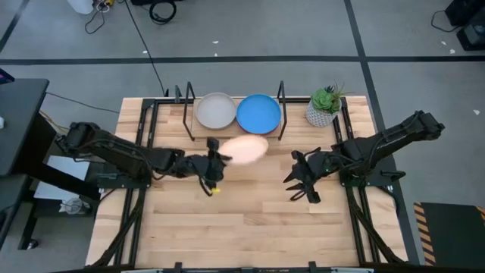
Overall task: Place and stack plates onto a shelf
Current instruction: Stack the light orange on top of the gray plate on the shelf
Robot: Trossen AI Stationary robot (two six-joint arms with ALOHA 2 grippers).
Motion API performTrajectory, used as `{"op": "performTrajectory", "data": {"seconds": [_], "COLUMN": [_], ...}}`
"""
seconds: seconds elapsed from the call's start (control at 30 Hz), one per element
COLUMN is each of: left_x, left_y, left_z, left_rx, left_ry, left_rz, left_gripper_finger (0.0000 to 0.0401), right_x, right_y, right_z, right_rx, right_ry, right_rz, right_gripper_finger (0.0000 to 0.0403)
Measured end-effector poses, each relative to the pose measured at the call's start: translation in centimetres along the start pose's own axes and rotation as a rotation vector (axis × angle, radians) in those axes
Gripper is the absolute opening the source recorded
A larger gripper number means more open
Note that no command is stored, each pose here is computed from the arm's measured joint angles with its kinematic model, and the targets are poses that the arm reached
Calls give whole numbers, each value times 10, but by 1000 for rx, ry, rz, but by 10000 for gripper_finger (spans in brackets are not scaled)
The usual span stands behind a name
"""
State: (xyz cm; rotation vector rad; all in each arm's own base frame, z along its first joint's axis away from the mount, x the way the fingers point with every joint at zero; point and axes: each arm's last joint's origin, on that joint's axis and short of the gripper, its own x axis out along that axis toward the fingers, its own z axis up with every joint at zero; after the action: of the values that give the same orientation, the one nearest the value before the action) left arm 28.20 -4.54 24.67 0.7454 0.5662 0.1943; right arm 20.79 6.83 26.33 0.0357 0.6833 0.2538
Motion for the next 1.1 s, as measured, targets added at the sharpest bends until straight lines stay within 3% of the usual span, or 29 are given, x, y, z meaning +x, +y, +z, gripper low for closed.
{"op": "performTrajectory", "data": {"seconds": [0.17, 0.43, 0.7, 1.1], "left_x": [14, 41, 47, 47], "left_y": [22, 62, 83, 75], "left_z": [-21, -70, -98, -110], "left_rx": [81, 73, 50, 55], "left_ry": [196, 440, 522, 549], "left_rz": [169, 238, 201, 134], "left_gripper_finger": [59, 61, 62, 63], "right_x": [15, 31, 32, 32], "right_y": [-1, -6, -6, -6], "right_z": [-27, -56, -61, -60], "right_rx": [-17, -28, -37, -48], "right_ry": [-29, -67, -54, -60], "right_rz": [11, 16, 14, 14], "right_gripper_finger": [133, 133, 133, 132]}}
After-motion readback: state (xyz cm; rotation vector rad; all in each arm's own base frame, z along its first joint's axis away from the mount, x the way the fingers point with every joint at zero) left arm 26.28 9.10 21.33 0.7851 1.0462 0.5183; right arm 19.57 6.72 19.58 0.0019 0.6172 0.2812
